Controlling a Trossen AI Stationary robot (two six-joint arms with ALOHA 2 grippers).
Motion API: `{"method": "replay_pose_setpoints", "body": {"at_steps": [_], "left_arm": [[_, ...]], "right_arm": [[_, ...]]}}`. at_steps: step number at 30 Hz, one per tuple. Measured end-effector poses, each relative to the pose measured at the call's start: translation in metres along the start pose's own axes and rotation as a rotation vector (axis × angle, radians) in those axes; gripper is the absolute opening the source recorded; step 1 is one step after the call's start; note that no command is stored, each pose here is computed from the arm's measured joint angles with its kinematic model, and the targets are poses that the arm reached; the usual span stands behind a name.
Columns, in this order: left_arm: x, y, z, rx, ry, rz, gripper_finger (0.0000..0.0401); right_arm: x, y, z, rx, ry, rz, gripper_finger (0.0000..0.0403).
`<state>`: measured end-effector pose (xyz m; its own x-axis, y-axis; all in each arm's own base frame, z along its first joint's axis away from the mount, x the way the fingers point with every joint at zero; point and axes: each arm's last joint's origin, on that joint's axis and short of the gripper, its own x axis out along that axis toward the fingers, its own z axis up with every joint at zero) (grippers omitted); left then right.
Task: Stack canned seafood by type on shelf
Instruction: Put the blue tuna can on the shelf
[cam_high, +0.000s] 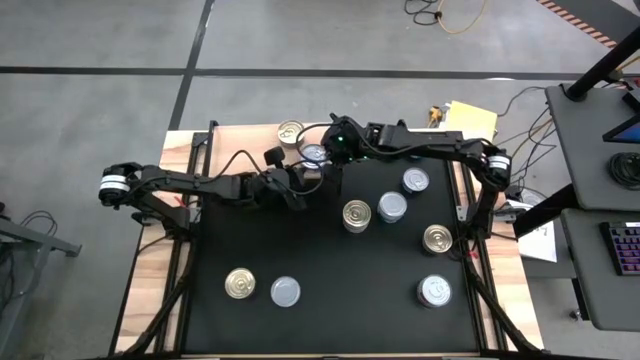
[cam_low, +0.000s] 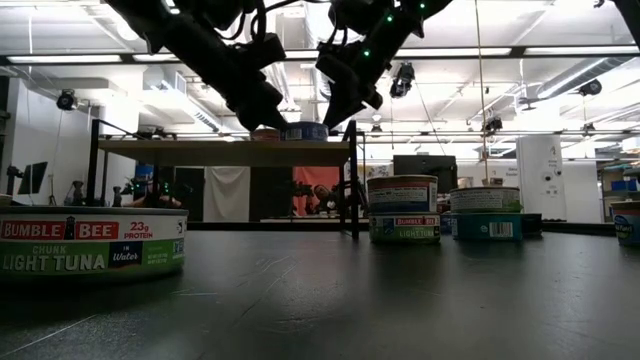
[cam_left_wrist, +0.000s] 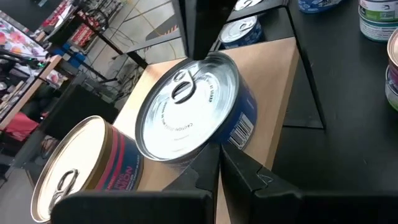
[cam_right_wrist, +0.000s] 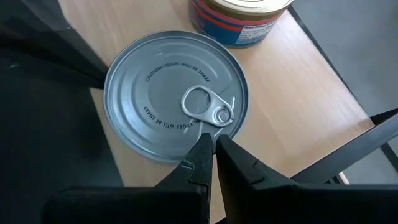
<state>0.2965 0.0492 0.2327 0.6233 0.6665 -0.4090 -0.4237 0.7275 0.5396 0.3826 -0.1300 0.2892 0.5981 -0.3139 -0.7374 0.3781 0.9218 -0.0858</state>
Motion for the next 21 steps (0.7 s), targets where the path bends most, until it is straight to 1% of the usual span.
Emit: {"method": "replay_pose_setpoints", "body": {"at_steps": [17, 21], "left_arm": [[0.0, 0.001, 0.0, -0.02, 0.004, 0.018, 0.0], [0.0, 0.002, 0.0, -0.027, 0.015, 0.058, 0.0]], "right_arm": [[-0.005, 0.017, -0.003, 0.003, 0.029, 0.034, 0.0013], [-0.005, 0.021, -0.003, -0.002, 0.027, 0.047, 0.0013]]}}
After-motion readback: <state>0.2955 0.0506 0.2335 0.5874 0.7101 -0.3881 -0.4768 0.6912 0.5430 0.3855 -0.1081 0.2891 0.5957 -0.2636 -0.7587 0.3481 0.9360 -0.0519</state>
